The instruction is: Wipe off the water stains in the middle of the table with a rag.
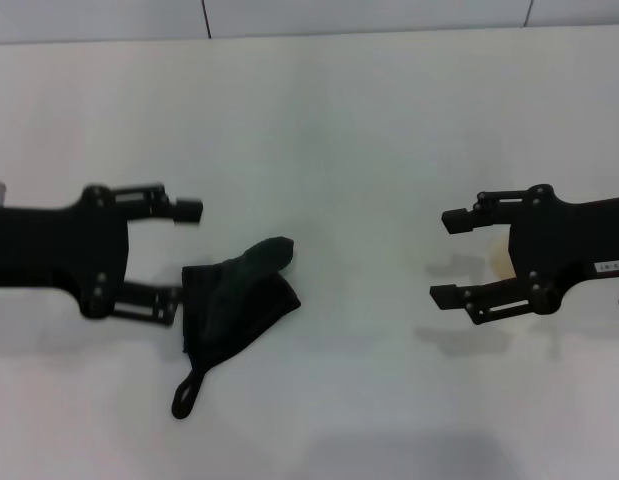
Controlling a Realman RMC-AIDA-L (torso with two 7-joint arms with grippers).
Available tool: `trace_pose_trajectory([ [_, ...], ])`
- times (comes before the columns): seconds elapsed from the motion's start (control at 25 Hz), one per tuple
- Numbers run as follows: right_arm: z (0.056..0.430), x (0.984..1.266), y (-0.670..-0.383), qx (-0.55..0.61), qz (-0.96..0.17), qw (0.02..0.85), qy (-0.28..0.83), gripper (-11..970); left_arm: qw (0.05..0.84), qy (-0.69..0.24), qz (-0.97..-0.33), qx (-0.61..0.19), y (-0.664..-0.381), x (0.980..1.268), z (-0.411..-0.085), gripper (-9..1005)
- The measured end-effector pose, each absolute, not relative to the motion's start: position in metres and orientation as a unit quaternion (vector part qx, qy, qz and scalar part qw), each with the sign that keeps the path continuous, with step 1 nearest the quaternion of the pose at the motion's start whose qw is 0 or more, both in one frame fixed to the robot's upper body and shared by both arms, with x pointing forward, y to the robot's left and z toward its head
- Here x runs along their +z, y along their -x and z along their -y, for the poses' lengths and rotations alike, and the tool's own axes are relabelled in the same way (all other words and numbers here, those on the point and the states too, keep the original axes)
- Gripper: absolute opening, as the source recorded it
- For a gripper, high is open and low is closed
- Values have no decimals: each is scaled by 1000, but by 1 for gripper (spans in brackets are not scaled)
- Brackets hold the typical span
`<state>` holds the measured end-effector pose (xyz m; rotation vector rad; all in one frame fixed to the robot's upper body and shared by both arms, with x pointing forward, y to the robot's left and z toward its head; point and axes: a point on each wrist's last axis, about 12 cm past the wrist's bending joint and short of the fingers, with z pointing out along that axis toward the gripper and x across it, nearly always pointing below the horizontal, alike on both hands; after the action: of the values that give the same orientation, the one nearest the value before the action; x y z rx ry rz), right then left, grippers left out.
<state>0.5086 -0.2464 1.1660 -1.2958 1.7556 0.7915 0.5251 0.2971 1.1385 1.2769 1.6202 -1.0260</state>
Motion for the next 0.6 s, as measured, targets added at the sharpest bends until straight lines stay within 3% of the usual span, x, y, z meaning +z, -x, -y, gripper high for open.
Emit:
trace_pose_trajectory([
  [0.28,253,1165,-508,309,-700,392,510,829,316,-532,-673,-404,-523,1140,-291,893],
  [0.6,258,1161,-508,299,-715,374,509,829,290,-549,-671,-404,-524,1138,-281,893],
])
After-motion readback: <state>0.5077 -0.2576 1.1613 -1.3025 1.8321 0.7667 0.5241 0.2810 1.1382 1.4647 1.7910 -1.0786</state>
